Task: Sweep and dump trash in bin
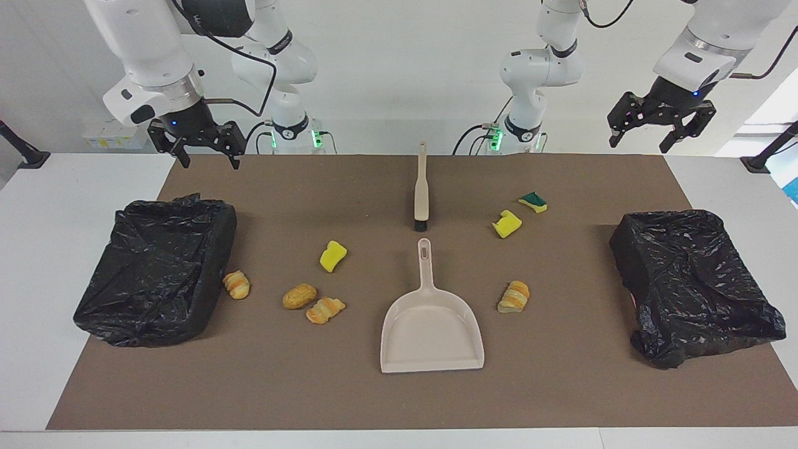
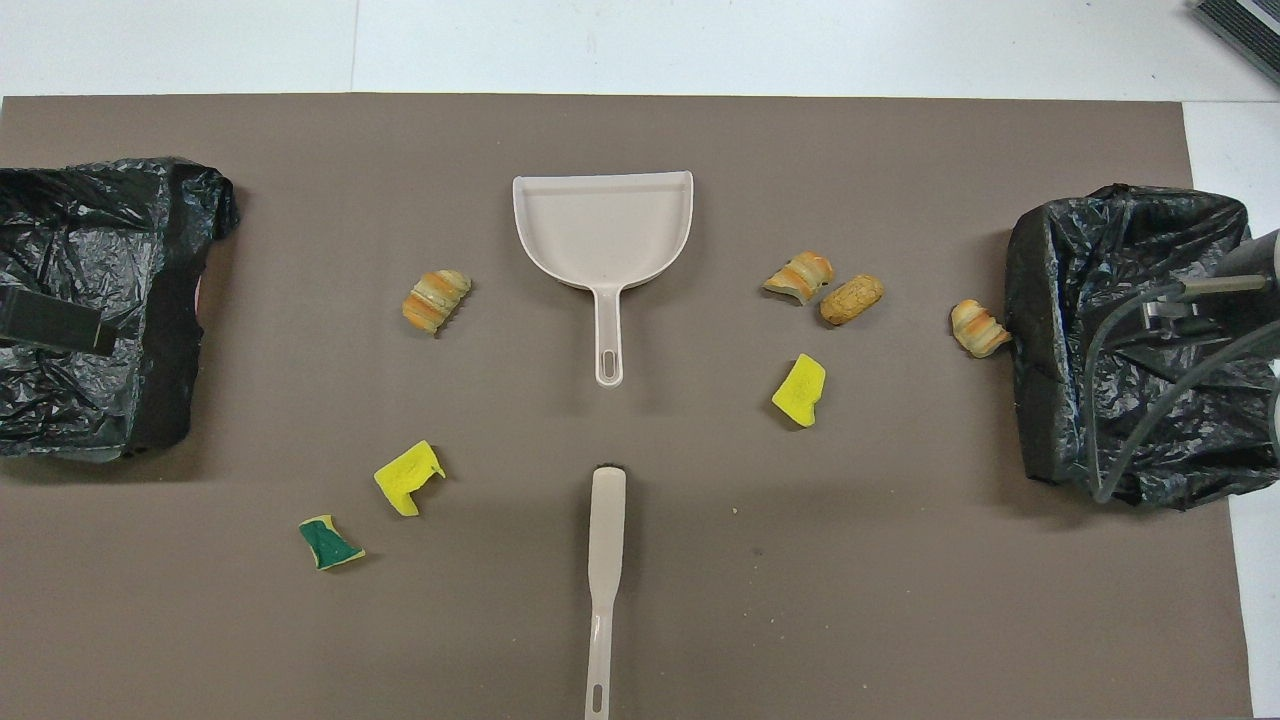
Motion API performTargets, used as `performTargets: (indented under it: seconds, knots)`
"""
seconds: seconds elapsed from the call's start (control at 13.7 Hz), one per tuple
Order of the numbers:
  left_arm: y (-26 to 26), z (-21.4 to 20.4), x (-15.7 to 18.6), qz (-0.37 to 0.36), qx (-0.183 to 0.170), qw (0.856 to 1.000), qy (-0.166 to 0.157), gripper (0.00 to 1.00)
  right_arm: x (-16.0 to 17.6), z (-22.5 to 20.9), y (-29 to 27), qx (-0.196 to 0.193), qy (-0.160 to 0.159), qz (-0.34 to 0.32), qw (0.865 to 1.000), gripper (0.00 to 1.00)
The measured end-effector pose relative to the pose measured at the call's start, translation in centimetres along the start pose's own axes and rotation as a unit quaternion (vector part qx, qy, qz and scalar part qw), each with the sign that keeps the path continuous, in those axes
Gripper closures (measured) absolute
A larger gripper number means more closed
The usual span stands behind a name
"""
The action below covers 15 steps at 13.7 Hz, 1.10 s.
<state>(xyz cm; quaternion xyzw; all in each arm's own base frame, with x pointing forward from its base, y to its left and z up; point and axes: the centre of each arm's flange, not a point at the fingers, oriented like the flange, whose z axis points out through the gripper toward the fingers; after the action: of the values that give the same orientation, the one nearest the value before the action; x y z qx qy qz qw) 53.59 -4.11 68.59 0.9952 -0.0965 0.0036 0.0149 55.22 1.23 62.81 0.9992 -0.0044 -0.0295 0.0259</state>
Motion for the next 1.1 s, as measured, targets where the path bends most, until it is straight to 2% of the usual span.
performTargets:
  seconds: [1.1]
  knots:
    - [0.02,0.02,0.00,0.000,0.000,1.000,0.000,0.00,0.01,0.02,0.41,0.000,0.000,0.004,1.000,0.00]
